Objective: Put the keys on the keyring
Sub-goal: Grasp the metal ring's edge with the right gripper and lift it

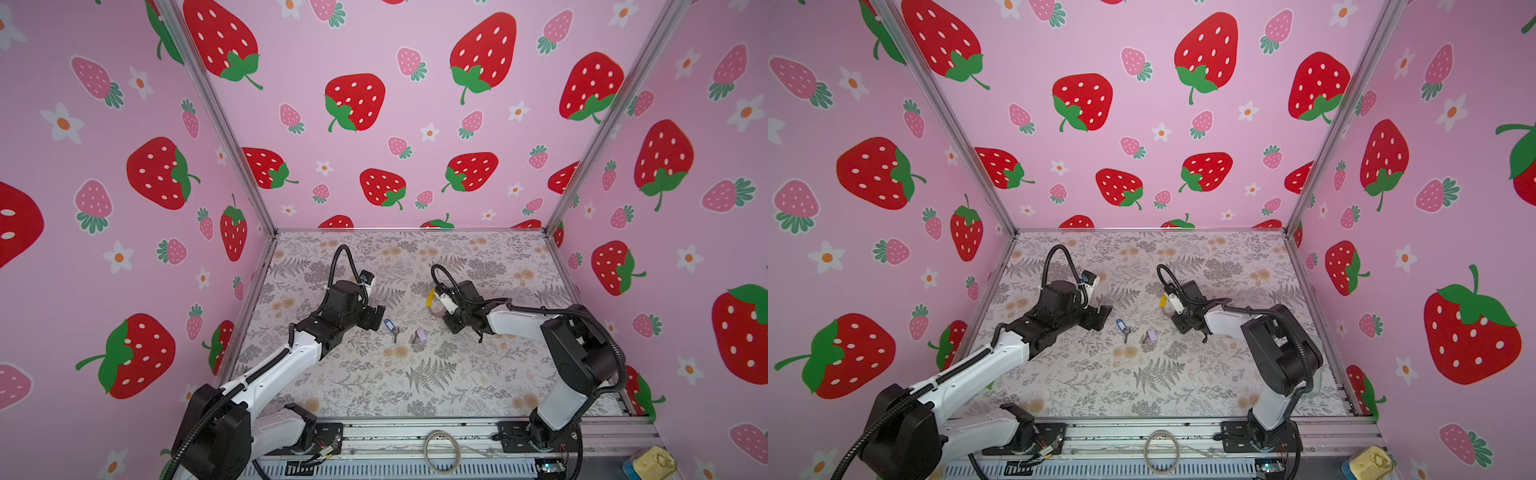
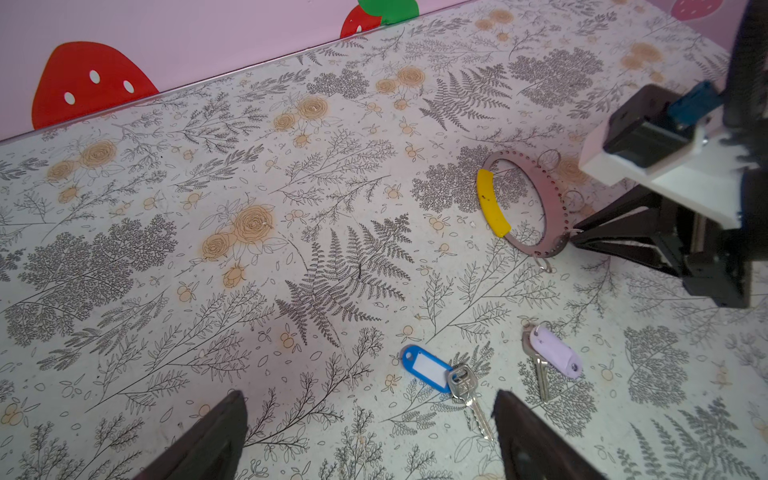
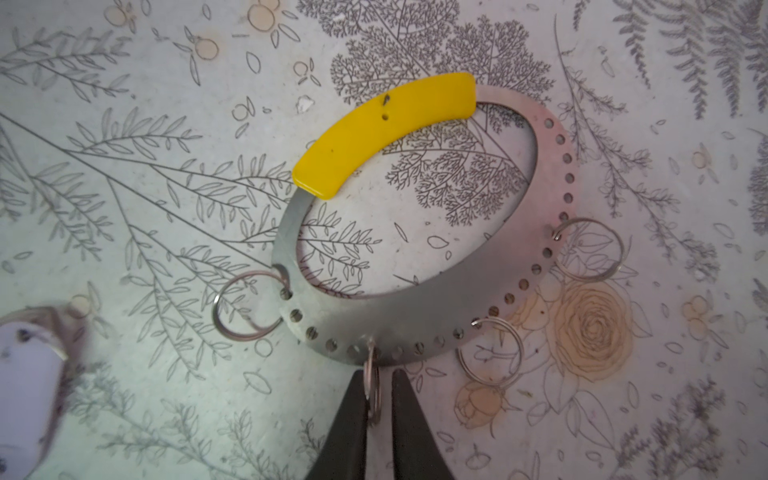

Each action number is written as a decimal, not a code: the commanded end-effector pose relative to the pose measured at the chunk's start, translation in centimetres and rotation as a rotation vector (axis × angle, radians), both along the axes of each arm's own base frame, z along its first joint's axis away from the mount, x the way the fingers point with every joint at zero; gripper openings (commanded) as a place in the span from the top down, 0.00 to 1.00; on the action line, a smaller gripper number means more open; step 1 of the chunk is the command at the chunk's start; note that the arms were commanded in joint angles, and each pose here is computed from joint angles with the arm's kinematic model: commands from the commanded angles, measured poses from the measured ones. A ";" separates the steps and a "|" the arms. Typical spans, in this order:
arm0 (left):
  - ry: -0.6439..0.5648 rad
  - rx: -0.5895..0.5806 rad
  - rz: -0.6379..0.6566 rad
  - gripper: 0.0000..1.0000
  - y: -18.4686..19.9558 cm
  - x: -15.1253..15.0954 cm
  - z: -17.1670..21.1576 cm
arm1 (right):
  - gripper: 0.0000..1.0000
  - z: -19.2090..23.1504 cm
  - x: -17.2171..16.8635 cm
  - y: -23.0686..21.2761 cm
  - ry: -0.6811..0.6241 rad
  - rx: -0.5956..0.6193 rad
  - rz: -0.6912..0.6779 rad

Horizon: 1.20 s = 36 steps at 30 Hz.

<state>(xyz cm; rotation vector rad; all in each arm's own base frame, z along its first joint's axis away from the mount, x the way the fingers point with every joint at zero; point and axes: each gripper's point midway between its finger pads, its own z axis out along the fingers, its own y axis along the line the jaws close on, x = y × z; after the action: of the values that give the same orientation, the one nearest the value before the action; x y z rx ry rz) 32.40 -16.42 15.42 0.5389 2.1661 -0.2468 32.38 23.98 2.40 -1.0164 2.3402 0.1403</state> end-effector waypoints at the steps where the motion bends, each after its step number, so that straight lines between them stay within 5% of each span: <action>1: -0.022 0.004 -0.001 0.06 -0.2 0.5 1.4 | 0.88 -0.2 -0.3 0.3 0.018 -0.012 0.023; 9: -0.036 0.007 -0.016 0.09 -0.6 0.6 1.7 | 0.92 0.8 -0.2 0.1 -0.006 -0.020 0.026; 23: -0.234 0.034 -0.040 0.13 -0.3 0.4 6.1 | 0.95 8.4 -0.5 1.9 -0.149 0.008 0.265; 36: -0.378 0.031 -0.377 0.17 -3.7 -3.0 10.6 | 0.95 15.6 -4.4 5.8 -0.222 0.145 0.631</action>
<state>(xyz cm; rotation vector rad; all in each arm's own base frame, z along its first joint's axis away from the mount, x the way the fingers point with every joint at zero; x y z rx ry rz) 30.35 -18.52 23.45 0.8146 1.8171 -0.2392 30.46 28.34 15.50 -1.4416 1.8833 0.3097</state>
